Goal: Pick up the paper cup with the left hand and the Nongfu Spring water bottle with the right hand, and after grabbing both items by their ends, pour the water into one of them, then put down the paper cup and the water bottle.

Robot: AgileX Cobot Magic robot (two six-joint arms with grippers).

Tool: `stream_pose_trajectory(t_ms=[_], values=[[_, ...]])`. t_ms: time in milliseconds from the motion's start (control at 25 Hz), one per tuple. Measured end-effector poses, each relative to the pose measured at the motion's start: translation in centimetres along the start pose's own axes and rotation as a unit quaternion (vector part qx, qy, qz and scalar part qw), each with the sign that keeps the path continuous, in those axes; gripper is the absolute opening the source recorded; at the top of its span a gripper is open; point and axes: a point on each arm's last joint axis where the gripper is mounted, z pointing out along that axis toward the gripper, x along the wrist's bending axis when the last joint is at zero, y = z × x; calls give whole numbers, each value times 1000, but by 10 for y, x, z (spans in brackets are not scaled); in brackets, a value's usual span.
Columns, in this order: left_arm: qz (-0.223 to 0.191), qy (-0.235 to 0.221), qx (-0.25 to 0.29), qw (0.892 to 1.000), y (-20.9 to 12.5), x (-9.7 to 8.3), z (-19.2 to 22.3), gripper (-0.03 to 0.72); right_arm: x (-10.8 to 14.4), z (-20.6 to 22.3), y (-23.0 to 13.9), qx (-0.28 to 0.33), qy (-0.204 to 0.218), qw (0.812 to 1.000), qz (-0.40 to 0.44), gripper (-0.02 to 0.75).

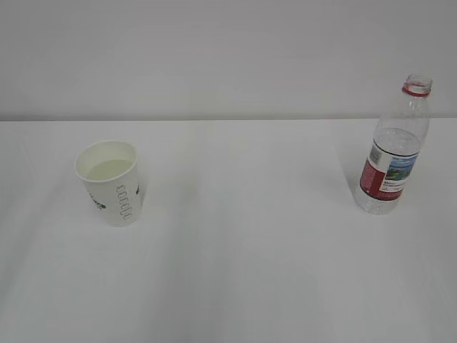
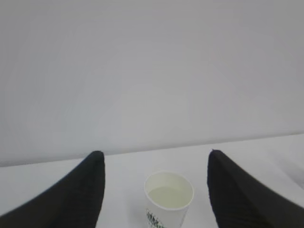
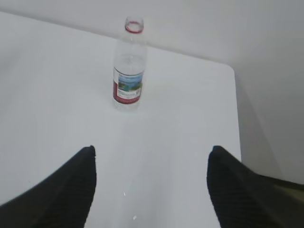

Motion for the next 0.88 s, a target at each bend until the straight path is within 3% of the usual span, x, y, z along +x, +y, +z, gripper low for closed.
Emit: stream_pose_trajectory(t_ms=[240, 520, 760, 880], values=[[4, 22, 66, 998, -12, 4, -1, 489, -2, -1, -7, 32, -12, 999, -2, 548], [48, 28, 109, 992, -19, 7, -10, 488, -2, -1, -7, 33, -13, 999, 29, 548], [23, 25, 149, 988, -16, 5, -20, 486, -2, -1, -7, 33, -13, 999, 33, 548], [-13, 3, 150, 989, -15, 0, -20, 476, -2, -1, -7, 33, -13, 999, 36, 548]])
